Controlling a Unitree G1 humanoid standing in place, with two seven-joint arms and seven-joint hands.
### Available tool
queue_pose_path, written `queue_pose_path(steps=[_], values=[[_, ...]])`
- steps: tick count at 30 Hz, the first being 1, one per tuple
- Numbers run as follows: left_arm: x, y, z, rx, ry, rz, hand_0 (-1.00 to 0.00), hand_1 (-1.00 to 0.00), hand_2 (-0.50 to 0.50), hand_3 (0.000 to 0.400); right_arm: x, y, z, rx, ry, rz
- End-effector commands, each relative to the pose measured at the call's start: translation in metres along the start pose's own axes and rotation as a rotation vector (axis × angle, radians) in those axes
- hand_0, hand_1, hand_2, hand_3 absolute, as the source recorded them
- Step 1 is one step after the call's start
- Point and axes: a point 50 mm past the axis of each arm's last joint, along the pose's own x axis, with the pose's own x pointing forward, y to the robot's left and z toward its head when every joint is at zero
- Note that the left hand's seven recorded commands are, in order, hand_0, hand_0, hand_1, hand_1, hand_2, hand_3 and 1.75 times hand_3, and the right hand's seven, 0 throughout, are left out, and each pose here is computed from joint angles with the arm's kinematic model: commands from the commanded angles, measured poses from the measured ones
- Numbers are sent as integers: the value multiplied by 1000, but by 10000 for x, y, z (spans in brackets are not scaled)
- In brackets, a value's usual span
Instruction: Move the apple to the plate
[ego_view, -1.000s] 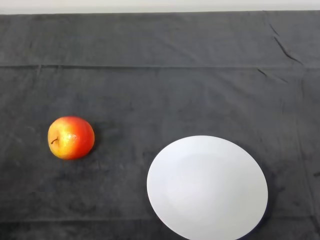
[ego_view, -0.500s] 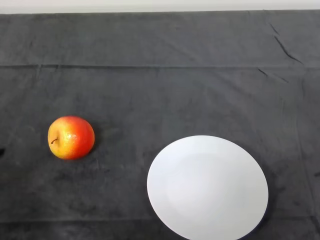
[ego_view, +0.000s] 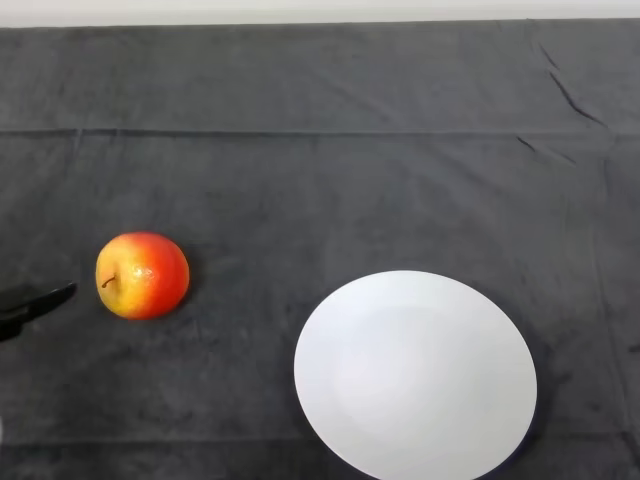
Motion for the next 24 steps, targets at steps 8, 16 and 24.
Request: queue_pose_path(steps=[8,16,24], values=[[76,-232,29,68,6,-97,0,0,0,0,-48,-45,72,12,-32,-1],[73,-425,0,87,40,-189,0,0,0,0,-48,-45,71,12,-32,-1],[54,-587,-63,106,78,-267,0,0,0,0,-49,-45,71,12,-32,-1]])
